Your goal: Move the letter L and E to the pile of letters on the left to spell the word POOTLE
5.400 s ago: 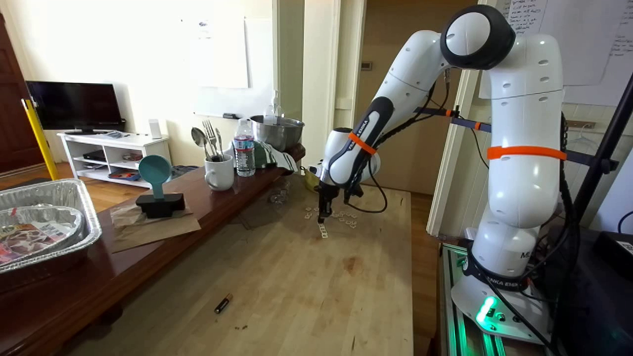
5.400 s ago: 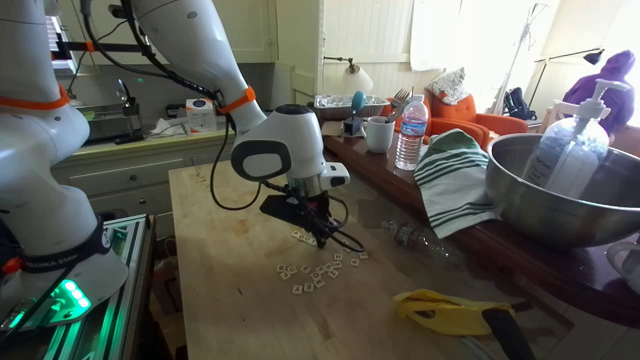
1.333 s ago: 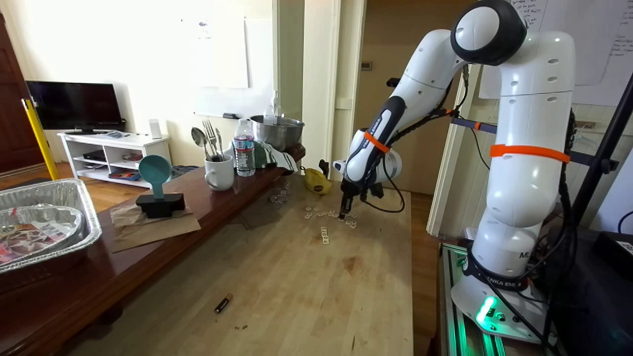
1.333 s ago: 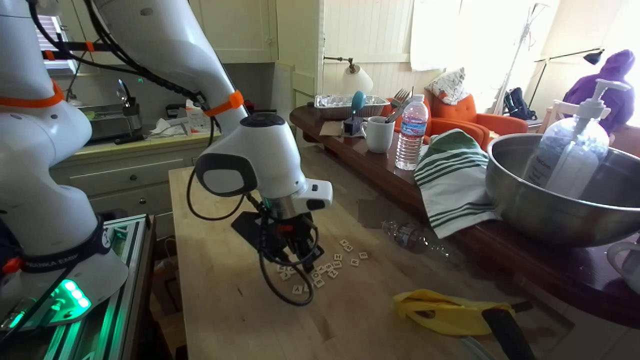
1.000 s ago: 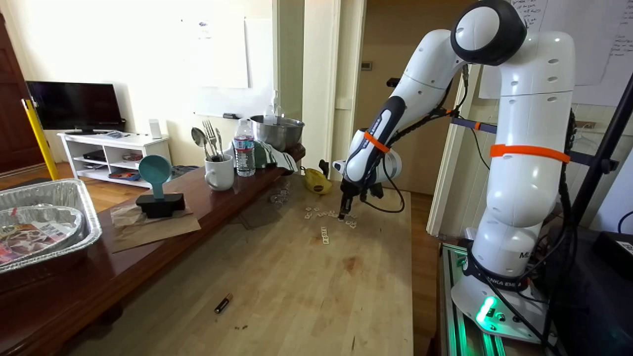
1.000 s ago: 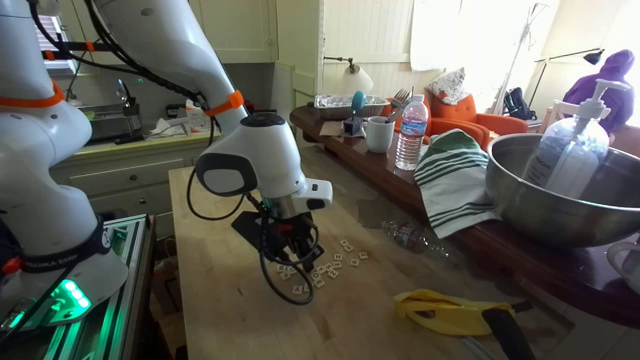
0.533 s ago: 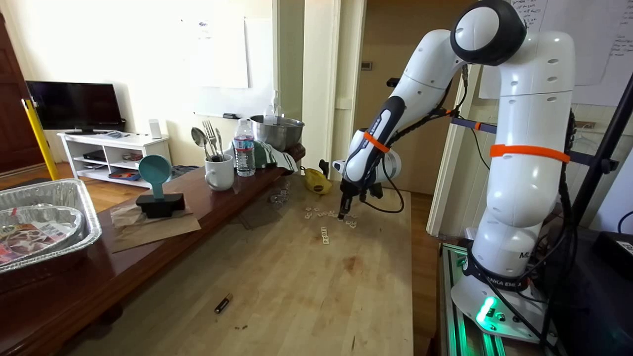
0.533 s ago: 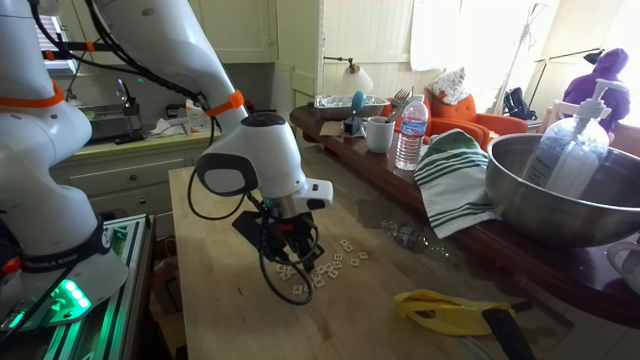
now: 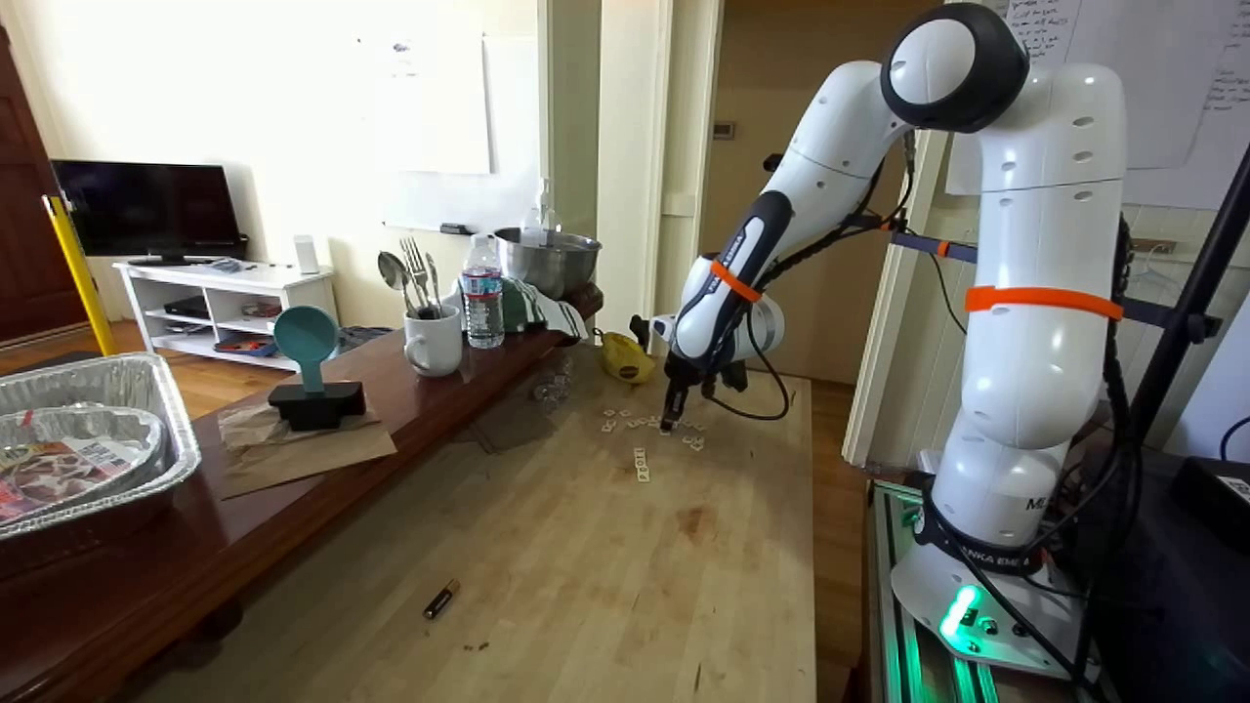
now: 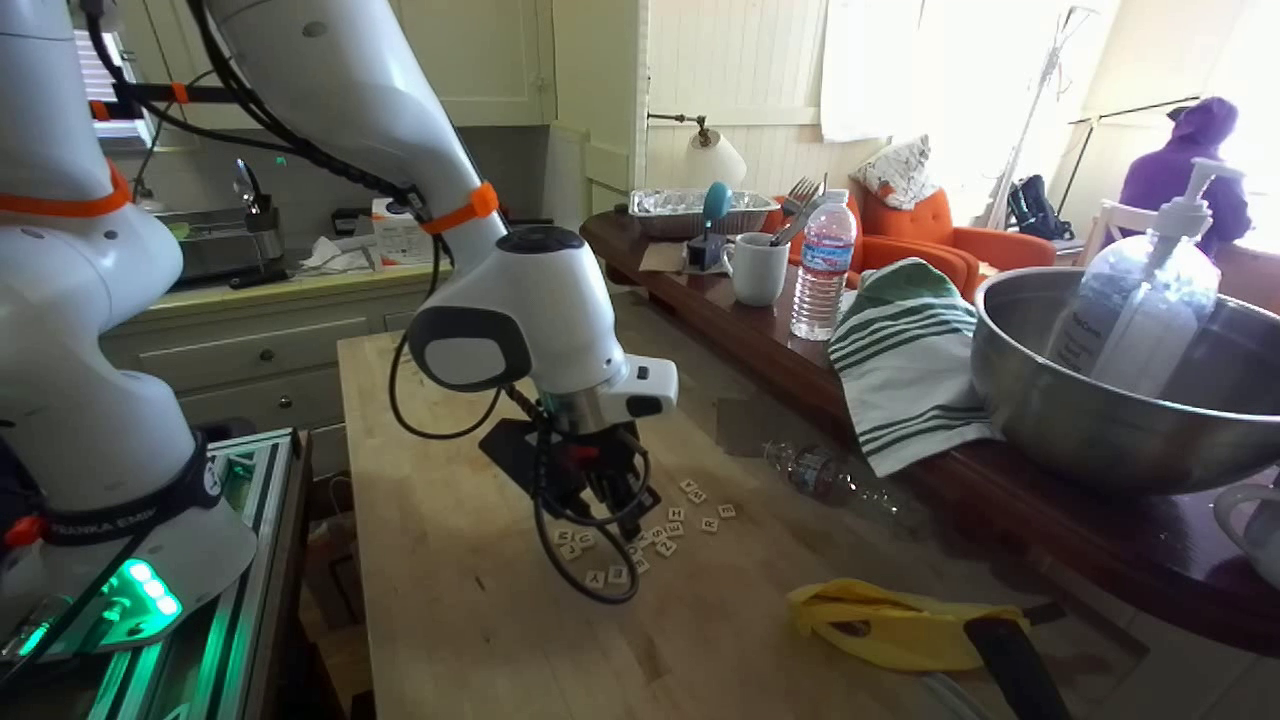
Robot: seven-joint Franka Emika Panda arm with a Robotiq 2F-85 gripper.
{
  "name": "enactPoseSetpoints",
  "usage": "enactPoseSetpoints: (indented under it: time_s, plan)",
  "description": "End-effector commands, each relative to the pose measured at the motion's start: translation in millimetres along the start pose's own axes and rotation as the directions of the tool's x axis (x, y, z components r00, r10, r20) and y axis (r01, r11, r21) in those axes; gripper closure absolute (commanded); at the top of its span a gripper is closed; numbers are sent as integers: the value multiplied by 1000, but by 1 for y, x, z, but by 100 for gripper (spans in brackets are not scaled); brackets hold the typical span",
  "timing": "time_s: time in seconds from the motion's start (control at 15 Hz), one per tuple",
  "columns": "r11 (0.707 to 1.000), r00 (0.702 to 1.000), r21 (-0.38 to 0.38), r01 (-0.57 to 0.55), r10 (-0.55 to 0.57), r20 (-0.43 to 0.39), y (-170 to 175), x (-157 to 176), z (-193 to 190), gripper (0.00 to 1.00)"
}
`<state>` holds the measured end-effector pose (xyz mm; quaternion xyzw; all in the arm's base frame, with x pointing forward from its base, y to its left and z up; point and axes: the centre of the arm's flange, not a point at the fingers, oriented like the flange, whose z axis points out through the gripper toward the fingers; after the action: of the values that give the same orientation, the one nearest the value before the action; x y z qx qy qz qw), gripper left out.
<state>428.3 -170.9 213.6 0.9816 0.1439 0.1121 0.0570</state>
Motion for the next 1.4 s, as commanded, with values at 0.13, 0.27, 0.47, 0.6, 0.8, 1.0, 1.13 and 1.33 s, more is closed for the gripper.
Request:
enactPoseSetpoints:
  time_s: [0.13, 0.27, 0.47, 0.6, 0.8, 1.0, 1.13, 1.33]
  plan:
    - [1000, 999, 18, -10, 10, 30, -5, 9, 19, 100]
    - [1000, 1000, 18, -7, 7, 30, -6, 12, 20, 100]
    - [1000, 1000, 20, -1, 0, 28, -8, 17, 22, 100]
    - [1000, 1000, 22, 4, -5, 27, -10, 19, 22, 100]
    - [1000, 1000, 24, 12, -13, 25, -13, 23, 23, 100]
    - [999, 999, 30, 25, -26, 29, -18, 26, 26, 100]
    - [999, 999, 34, 33, -35, 34, -21, 27, 28, 100]
    - [998, 998, 40, 38, -40, 38, -27, 29, 29, 100]
